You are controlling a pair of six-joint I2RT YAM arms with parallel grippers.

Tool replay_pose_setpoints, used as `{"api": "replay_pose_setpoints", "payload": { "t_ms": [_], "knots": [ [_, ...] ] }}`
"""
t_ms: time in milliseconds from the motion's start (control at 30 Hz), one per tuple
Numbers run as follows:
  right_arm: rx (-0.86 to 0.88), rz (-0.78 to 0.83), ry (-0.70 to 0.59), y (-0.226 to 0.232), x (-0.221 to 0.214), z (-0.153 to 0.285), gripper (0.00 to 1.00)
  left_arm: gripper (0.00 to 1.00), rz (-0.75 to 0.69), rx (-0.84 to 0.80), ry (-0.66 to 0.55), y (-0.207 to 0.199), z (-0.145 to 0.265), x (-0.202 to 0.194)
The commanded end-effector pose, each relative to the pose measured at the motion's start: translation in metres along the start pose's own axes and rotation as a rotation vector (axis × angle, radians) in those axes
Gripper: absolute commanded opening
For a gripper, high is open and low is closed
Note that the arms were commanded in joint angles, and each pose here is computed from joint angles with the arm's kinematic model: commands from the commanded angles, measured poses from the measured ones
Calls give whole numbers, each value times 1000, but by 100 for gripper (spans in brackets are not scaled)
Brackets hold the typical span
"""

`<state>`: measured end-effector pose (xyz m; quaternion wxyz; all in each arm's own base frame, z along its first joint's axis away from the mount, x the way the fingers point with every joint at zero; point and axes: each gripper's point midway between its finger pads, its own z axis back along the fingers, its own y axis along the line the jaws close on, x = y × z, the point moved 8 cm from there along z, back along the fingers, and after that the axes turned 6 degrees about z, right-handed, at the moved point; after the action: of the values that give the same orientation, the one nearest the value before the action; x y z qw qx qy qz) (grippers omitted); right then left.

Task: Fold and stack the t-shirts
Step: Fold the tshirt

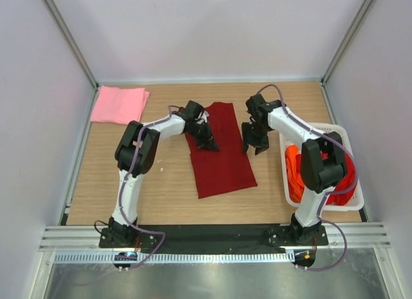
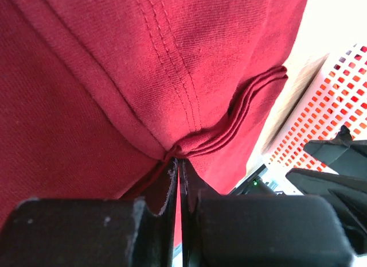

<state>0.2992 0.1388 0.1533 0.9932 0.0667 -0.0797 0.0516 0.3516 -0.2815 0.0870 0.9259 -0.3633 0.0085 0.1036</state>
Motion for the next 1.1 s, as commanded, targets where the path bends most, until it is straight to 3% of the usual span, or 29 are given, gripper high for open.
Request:
{"api": "replay_pose_setpoints", "payload": {
  "t_ms": [0,233,433,767,900,1067],
  "knots": [
    [32,-3,-50,3,-2,18,55,4,0,69,-35,14,-13,7],
    [61,-2,-40,5,-1,13,54,6,-98,56,-108,-16,32,-1],
    [78,6,-37,9,6,13,54,6,-97,-23,-122,-43,55,-7],
    [65,9,-45,6,4,17,54,6,-53,-111,-57,-35,7,2],
    [66,1,-23,5,-2,9,54,6,-11,24,-47,3,-26,10],
    [85,-8,-4,7,-3,2,54,5,-23,204,-47,32,-26,3]
  ]
}}
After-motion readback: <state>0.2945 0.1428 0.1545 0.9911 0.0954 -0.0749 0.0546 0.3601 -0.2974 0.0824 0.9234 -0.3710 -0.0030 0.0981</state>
